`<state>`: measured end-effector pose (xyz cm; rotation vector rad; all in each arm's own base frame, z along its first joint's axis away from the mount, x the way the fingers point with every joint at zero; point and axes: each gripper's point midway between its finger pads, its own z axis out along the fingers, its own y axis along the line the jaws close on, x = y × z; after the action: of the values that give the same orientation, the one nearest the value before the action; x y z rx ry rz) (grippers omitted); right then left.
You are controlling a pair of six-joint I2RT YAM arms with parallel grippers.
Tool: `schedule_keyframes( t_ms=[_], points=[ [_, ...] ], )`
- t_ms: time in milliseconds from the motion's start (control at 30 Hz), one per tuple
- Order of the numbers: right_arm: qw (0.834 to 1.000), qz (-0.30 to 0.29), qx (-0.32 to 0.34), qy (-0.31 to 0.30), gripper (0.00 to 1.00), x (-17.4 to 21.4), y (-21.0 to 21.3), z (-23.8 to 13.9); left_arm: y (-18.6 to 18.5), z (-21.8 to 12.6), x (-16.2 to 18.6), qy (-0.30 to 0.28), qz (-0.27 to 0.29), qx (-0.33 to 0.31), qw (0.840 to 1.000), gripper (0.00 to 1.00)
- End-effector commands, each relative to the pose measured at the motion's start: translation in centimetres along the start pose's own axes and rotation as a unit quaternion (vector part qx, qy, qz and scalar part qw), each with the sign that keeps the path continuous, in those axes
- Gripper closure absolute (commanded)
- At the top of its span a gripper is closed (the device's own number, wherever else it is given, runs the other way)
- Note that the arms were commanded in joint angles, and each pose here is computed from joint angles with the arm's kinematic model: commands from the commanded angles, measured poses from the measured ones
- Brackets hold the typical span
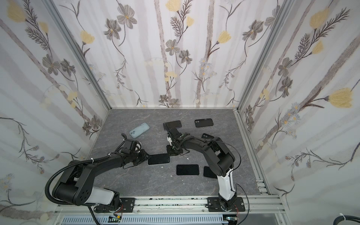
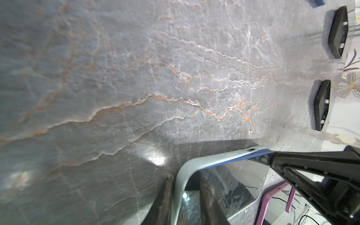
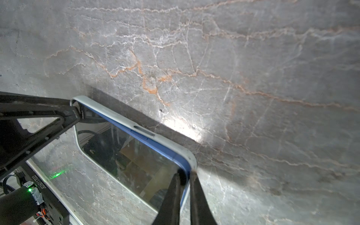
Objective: Put the phone into the phone case
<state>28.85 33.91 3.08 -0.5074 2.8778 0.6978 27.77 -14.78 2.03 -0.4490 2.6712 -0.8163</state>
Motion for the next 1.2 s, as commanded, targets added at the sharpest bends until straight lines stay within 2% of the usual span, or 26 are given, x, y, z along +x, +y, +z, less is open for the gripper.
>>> schedule_keyframes(
  t_ms=[0,500,800,967,1167],
  points=[
    [1.0,-0.005,0.018,0.015,0.88,0.8,-0.7,0.7,0.7,0.0,0.4,0.004,-0.006,-0.013,1.0,0.73],
    [0.991,-0.033,0.113,0.063,0.88,3.9,-3.6,2.6,0.8,0.0,0.6,0.006,-0.007,-0.013,1.0,0.73],
    [0.985,-0.062,0.144,0.068,0.89,4.3,-3.3,2.7,0.7,0.1,0.7,0.006,-0.007,-0.013,1.0,0.73],
    [0.985,-0.081,0.146,0.053,0.88,3.1,-1.9,2.0,0.3,-0.1,0.3,0.002,-0.004,-0.009,1.0,0.73],
    [0.987,-0.116,0.107,-0.025,0.81,-1.4,2.4,-2.0,-1.6,-2.1,-1.9,-0.034,0.021,-0.009,0.999,0.73]
  ],
)
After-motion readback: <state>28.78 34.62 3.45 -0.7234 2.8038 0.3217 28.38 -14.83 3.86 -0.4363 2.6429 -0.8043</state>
